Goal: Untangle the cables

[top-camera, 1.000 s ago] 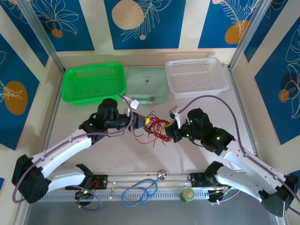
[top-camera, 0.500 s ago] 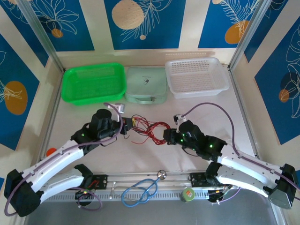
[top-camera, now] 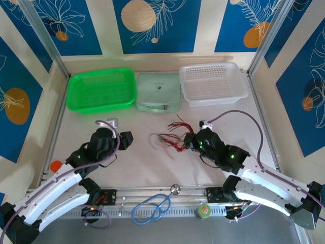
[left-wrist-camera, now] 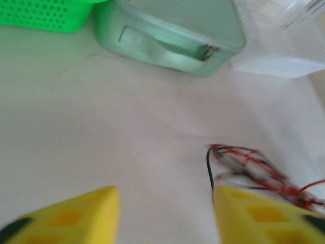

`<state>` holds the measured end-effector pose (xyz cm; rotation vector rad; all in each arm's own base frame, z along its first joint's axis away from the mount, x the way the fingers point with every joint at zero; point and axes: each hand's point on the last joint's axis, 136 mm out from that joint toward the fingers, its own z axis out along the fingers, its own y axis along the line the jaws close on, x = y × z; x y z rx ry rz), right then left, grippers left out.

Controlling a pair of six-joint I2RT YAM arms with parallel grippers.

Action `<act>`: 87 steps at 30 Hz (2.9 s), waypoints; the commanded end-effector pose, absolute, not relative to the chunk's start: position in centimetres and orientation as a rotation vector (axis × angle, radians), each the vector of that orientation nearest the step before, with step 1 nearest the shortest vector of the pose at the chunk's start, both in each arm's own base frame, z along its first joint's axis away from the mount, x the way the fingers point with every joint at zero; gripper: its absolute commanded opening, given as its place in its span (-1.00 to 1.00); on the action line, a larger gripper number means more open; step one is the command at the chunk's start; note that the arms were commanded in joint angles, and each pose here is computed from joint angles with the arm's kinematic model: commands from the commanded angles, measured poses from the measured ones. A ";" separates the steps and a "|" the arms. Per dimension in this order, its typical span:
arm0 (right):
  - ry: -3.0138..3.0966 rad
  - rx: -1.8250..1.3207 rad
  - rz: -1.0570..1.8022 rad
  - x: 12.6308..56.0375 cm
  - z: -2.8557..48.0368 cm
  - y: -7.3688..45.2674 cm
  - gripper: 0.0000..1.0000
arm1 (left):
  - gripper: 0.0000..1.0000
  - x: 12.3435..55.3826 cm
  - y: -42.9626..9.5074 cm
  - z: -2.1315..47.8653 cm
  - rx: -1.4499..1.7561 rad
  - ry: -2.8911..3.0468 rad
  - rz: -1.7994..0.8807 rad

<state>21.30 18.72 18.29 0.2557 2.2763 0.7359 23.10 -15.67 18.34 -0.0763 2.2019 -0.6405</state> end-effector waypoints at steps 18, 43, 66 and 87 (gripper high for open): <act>2.351 0.013 1.101 25.0 29.1 19.9 -1.00 | 0.88 19.9 -30.2 28.7 0.949 1.753 -0.954; 2.332 0.238 1.359 27.0 30.9 23.0 -1.00 | 0.80 19.6 -39.5 32.1 0.987 1.301 -0.552; 2.294 0.320 1.309 26.0 30.6 21.1 -1.00 | -1.00 23.9 -37.1 31.6 0.821 1.403 -0.227; 1.942 -0.352 1.172 21.0 30.1 20.9 0.60 | -1.00 22.0 -28.3 35.6 0.684 1.707 -1.146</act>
